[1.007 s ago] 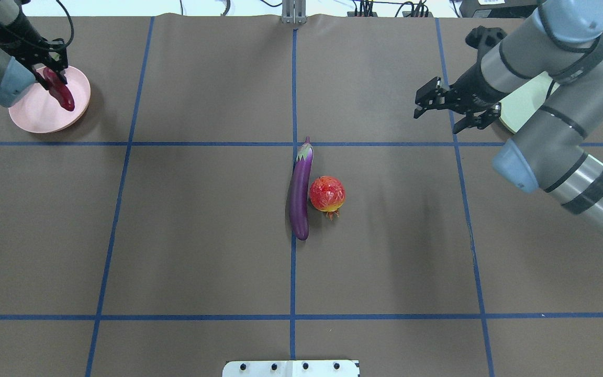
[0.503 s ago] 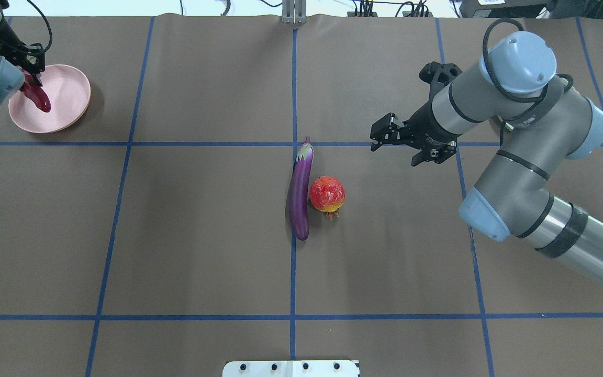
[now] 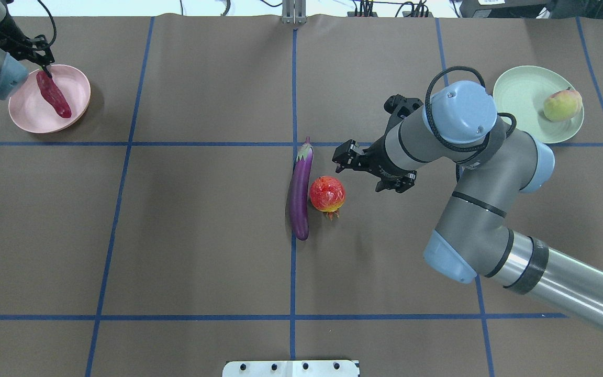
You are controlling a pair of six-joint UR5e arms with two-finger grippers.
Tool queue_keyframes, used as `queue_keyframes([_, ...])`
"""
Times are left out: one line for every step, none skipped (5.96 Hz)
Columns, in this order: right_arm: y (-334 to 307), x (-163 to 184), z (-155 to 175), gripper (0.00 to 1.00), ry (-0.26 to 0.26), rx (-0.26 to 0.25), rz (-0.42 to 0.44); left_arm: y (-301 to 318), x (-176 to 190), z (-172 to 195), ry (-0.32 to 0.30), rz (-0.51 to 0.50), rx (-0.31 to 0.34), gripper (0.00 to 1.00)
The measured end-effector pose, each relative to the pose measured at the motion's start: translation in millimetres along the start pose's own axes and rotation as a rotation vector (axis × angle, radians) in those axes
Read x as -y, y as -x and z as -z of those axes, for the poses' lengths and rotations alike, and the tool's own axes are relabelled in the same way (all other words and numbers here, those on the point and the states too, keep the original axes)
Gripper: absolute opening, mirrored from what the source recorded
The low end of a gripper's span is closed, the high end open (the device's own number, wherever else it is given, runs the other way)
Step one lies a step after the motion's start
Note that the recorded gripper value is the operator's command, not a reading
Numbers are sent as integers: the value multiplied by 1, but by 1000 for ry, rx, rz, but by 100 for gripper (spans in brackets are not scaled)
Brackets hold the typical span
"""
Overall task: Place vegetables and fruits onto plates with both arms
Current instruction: 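Grasp the red pomegranate with the right gripper while the left gripper nears the eggplant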
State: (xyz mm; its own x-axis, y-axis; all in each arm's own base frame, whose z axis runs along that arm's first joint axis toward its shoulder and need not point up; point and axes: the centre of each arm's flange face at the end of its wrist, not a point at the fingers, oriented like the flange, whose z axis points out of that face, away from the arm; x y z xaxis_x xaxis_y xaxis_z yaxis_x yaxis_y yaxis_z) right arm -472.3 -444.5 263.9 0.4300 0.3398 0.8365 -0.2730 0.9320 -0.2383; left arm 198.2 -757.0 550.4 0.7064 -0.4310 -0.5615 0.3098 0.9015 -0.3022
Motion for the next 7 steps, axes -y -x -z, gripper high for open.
queue_keyframes([3, -19, -16, 100, -30, -7, -30, -8, -2, 9, -9, -8, -13, 100])
queue_keyframes([7, -32, -29, 100, -64, -11, -66, -14, -4, 15, -16, -16, -23, 100])
queue_keyframes([16, -36, -40, 100, -91, -13, -89, -24, -10, 24, -21, -12, -35, 100])
queue_keyframes([23, -36, -48, 100, -110, -16, -105, -39, -20, 36, -29, 16, -53, 100])
queue_keyframes([24, -35, -53, 100, -119, -20, -113, -54, -31, 49, -29, 45, -63, 100])
queue_keyframes([25, -36, -56, 100, -120, -23, -118, -69, -45, 61, -23, 65, -63, 100])
queue_keyframes([25, -38, -58, 100, -118, -25, -122, -94, -68, 68, -11, 95, -73, 100])
